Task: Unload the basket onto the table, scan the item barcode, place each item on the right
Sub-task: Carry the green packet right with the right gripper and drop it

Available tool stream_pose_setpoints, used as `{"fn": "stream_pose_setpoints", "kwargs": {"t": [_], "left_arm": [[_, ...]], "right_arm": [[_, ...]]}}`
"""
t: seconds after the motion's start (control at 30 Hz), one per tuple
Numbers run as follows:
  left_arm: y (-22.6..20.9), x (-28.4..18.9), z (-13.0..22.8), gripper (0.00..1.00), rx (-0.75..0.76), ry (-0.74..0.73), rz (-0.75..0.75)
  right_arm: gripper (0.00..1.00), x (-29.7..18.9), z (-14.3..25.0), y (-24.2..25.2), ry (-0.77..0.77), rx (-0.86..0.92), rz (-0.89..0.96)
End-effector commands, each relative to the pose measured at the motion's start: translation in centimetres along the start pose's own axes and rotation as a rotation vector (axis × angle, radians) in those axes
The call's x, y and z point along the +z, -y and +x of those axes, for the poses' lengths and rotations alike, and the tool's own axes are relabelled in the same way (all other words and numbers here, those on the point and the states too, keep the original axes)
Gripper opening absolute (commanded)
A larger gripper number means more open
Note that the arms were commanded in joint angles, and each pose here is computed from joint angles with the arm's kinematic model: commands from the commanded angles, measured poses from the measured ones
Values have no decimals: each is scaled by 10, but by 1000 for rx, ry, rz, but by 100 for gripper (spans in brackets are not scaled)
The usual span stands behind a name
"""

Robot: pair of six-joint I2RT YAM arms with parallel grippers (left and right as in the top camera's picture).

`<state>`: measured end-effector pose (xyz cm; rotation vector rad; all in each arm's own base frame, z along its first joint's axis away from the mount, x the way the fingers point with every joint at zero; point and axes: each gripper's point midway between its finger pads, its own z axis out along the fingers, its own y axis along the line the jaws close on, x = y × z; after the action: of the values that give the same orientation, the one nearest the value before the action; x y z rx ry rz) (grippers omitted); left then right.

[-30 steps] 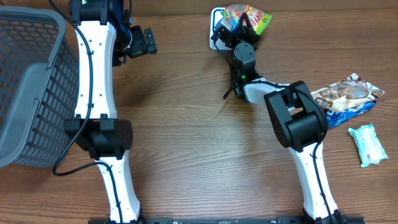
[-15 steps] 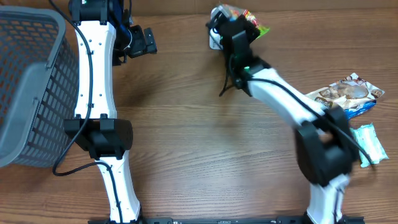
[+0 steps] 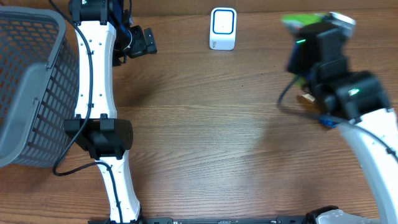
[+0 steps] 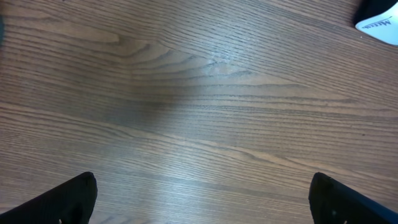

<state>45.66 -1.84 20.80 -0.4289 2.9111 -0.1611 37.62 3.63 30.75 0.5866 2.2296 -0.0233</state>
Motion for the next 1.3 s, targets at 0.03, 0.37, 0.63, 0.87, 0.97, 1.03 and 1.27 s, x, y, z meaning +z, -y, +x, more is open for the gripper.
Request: {"fn": "stream_pose_setpoints", "kwargs": {"t": [0.03,0.37,0.63,0.87,0.97,1.03,1.27], "left_arm": [[-4,1,-1,100,-4,1,-11],[-4,1,-1,100,-4,1,-11],[-4,1,-1,100,-4,1,-11],[-4,1,-1,100,-4,1,-11],[-4,1,-1,100,-4,1,-11],[-4,1,-1,100,-4,1,-11],[-4,1,-1,100,-4,1,-11]], "right_arm": [[4,29,17,44,-257,263,-58],[24,87,63,183,-516,530,107],[69,78,50,192,-493,488,56],[74,20,-8,134,-343,289,-224],[87,-18,-15,92,-285,126,-400],[90,-44,-15,72,-247,44,-459],[100,-144,-8,52,-91,-55,-529]]}}
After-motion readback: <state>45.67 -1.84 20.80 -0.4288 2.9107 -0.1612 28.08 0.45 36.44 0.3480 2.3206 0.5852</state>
